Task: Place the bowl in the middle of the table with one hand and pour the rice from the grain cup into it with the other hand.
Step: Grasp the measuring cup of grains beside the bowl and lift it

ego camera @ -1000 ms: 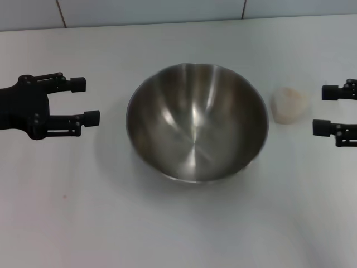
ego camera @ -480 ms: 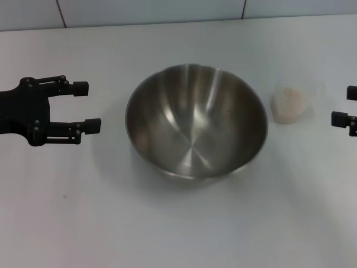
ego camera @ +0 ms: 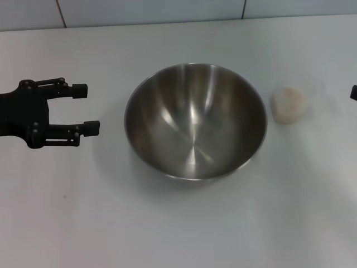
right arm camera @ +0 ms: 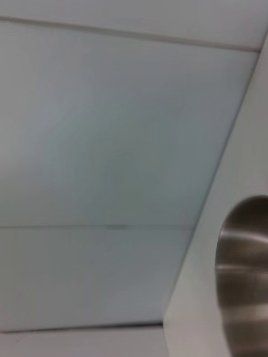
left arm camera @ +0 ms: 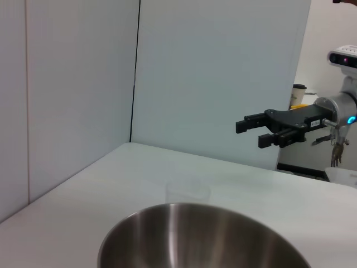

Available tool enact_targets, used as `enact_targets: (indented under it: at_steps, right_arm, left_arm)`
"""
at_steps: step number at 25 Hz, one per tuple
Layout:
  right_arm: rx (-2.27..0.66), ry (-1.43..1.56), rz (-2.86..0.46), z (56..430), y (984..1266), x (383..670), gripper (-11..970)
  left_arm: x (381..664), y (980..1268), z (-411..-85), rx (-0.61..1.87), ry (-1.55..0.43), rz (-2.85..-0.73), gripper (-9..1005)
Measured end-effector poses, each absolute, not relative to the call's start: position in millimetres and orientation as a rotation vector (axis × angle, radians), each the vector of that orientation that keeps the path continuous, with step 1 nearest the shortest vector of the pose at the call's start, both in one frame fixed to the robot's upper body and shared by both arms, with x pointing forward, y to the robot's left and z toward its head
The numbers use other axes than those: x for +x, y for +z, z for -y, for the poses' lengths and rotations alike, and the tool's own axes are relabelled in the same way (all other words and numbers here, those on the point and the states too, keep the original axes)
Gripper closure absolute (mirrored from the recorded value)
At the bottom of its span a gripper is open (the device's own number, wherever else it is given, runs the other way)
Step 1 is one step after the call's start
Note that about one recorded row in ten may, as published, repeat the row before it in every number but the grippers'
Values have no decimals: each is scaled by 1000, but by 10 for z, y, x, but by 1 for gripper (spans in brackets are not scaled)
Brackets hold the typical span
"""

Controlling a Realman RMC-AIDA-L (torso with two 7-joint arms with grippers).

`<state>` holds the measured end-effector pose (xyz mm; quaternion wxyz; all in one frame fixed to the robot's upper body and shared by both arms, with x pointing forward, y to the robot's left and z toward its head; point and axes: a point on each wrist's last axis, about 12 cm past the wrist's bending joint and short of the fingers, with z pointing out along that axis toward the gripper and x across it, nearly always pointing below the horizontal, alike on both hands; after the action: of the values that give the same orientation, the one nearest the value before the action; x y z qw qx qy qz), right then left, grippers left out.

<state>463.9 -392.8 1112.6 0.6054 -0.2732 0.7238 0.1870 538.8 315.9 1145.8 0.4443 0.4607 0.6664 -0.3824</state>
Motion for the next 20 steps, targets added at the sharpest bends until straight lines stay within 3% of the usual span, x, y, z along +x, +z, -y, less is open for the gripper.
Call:
enact_targets:
  at_steps: [8, 20]
  right_arm:
    - [-552, 356, -1743, 3980, 10805, 4651, 185]
    - [-509, 310, -1760, 3937, 10597, 4725, 186]
  left_arm:
    - [5387, 11462, -3161, 1141, -946, -1653, 154]
    - [5390, 11472, -3151, 1139, -942, -1645, 154]
